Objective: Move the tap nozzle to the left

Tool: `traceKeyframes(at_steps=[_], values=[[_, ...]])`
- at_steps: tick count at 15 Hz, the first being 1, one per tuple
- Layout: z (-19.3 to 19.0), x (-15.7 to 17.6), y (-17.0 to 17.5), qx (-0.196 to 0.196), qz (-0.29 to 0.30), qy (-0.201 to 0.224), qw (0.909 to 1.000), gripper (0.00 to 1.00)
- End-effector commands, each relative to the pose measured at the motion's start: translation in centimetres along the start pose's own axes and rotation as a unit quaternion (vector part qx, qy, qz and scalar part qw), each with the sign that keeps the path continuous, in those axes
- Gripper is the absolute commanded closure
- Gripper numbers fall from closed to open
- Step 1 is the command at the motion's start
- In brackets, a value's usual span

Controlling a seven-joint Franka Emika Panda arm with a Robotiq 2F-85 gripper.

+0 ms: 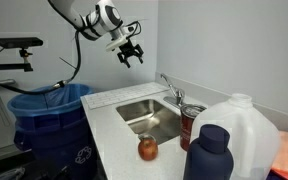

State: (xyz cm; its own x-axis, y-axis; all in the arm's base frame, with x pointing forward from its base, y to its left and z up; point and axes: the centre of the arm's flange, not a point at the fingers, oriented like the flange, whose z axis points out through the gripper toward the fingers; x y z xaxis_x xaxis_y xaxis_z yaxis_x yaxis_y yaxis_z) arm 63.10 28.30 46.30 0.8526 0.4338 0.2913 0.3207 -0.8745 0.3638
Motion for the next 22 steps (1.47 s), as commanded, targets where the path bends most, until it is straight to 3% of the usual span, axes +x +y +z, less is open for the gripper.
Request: traceKeyframes(at_steps=[1, 3, 4, 22], values=[[-2.5, -3.8, -0.3, -0.022, 0.016, -0.002, 0.9996, 0.0], [-3.5, -4.5, -0.7, -0.027, 0.026, 0.0, 0.9993, 0.0], [-2.0, -2.1, -0.5, -0.013, 0.016, 0.001, 0.9998, 0.0], [-1.8, -2.3, -0.8, -0.012, 0.016, -0.002, 0.9998, 0.0]])
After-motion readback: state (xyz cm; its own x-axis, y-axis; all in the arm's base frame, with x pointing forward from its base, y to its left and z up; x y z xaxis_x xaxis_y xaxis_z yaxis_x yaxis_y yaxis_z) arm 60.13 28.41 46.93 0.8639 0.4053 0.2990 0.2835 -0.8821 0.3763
